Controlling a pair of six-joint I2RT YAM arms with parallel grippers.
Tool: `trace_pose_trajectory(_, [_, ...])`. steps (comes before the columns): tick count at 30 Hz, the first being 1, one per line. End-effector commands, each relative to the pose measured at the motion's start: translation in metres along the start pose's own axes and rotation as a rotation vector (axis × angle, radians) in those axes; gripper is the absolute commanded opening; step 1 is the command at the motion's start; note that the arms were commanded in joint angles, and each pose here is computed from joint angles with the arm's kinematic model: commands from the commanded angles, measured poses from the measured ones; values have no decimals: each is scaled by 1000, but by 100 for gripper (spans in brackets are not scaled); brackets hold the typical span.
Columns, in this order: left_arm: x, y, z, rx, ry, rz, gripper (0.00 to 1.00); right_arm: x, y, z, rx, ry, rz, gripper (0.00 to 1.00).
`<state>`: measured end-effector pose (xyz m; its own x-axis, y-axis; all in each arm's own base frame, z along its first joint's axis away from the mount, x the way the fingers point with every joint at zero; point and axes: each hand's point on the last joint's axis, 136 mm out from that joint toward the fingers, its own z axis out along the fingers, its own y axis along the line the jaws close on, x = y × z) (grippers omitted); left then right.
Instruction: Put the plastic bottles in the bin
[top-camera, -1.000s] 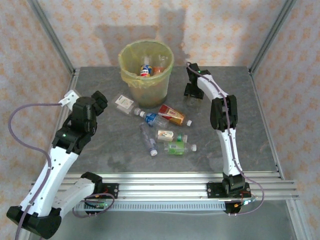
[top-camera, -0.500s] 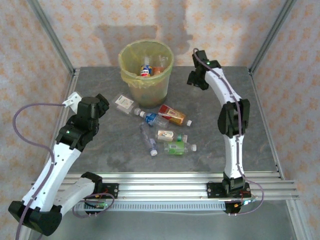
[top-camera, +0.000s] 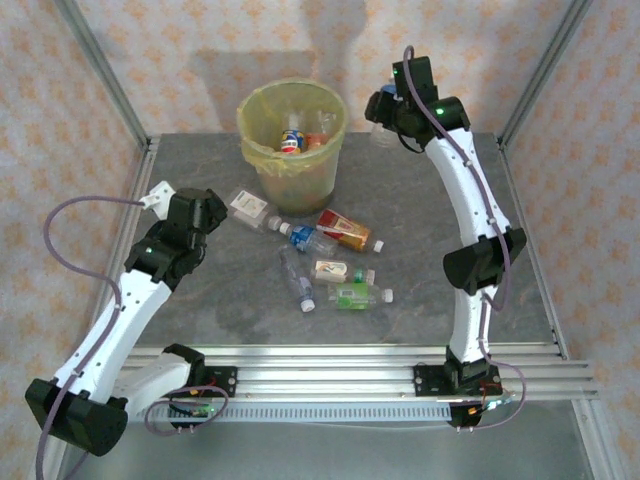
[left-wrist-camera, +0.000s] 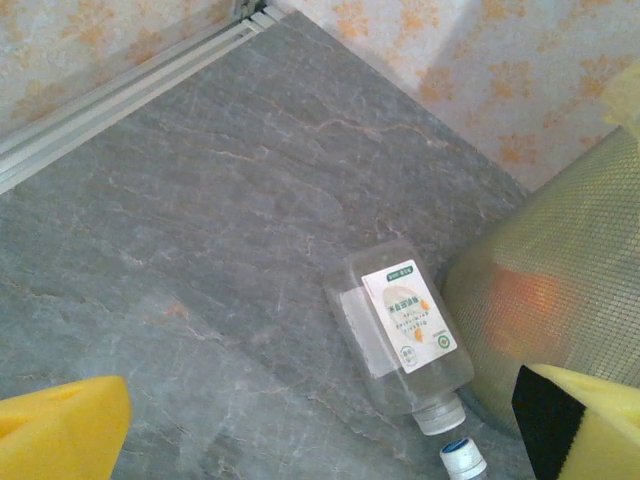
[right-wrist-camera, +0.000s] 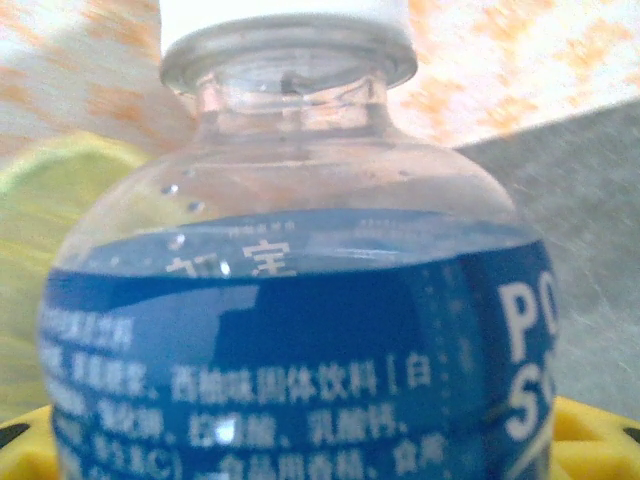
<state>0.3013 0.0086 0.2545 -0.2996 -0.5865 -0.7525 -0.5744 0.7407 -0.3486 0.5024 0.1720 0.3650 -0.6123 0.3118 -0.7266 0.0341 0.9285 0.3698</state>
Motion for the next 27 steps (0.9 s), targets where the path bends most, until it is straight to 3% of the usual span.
trace_pose_trajectory(1, [-4, -5, -4, 13, 1, -7, 100, -24, 32, -34, -101, -88, 0, 22])
trace_pose_trajectory(6, [0, -7, 0, 18, 18, -4, 100, -34, 70, -45, -241, -121, 8, 22])
trace_pose_trajectory(14, [4, -12, 2, 27, 40, 3, 100, -35, 124, -30, -403, -169, -17, 23])
trace_pose_trajectory(20, [5, -12, 2, 30, 47, 4, 100, -24, 158, -5, -492, -174, -30, 26])
trace_pose_trajectory(27, [6, -10, 2, 25, 48, 10, 100, 2, 168, 43, -488, -134, -35, 27])
